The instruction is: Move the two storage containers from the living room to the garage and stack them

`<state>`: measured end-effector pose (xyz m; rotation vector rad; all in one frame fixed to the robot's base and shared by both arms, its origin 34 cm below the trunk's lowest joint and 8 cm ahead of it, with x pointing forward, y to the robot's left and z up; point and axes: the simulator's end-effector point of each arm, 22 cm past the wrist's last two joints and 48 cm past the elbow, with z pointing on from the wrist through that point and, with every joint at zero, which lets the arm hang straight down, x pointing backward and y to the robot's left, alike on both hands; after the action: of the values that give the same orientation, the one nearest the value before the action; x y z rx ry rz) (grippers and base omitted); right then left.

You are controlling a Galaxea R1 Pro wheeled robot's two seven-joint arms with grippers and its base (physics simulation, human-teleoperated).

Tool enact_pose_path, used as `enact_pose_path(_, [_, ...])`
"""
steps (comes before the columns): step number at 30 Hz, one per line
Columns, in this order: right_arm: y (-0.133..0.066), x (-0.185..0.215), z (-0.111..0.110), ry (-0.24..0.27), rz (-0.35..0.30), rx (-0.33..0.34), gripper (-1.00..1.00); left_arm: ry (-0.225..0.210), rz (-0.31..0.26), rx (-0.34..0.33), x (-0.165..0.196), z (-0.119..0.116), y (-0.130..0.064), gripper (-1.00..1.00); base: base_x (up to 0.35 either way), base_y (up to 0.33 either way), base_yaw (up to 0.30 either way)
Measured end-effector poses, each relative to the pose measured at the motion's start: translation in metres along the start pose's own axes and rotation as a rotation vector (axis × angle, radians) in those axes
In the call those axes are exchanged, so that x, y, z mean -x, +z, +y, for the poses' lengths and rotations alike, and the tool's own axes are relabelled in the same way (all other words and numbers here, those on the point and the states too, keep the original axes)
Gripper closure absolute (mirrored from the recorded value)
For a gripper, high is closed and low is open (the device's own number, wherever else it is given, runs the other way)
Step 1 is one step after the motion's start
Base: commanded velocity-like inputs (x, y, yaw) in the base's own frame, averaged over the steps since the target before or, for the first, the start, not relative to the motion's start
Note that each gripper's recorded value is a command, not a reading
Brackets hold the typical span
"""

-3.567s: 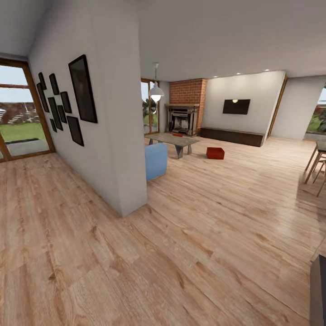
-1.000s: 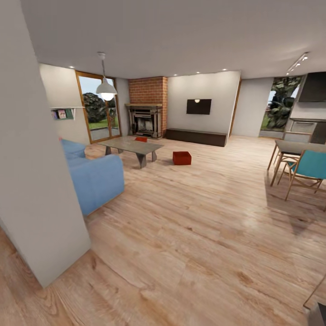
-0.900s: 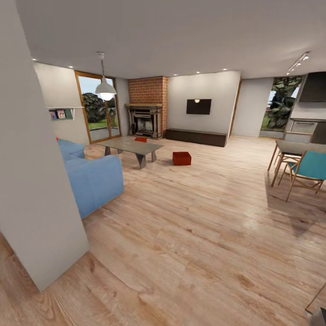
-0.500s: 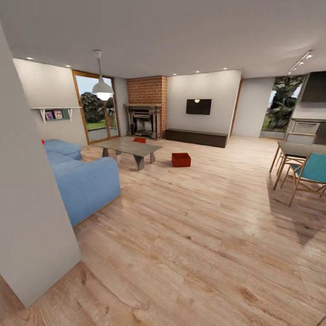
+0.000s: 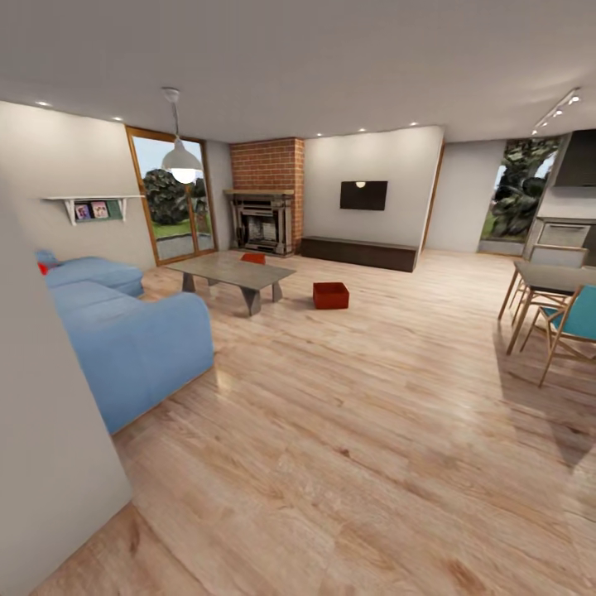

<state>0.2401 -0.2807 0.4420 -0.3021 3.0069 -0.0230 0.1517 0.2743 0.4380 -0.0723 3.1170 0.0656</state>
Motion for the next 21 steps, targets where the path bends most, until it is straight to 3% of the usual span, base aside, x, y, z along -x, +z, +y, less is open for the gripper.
enact_pose_path(16, [0.0,0.0,0.0,0.004,0.0,0.0,-1.0,0.0,0.0,0.0,-0.0003,0.0003,0.0,-1.0,0.32,0.0,0.0])
enact_pose_path(21, [0.0,0.0,0.0,0.007,0.0,0.0,-1.0,0.0,0.0,0.0,-0.0002,0.0002,0.0,-1.0,0.32,0.0,-0.182])
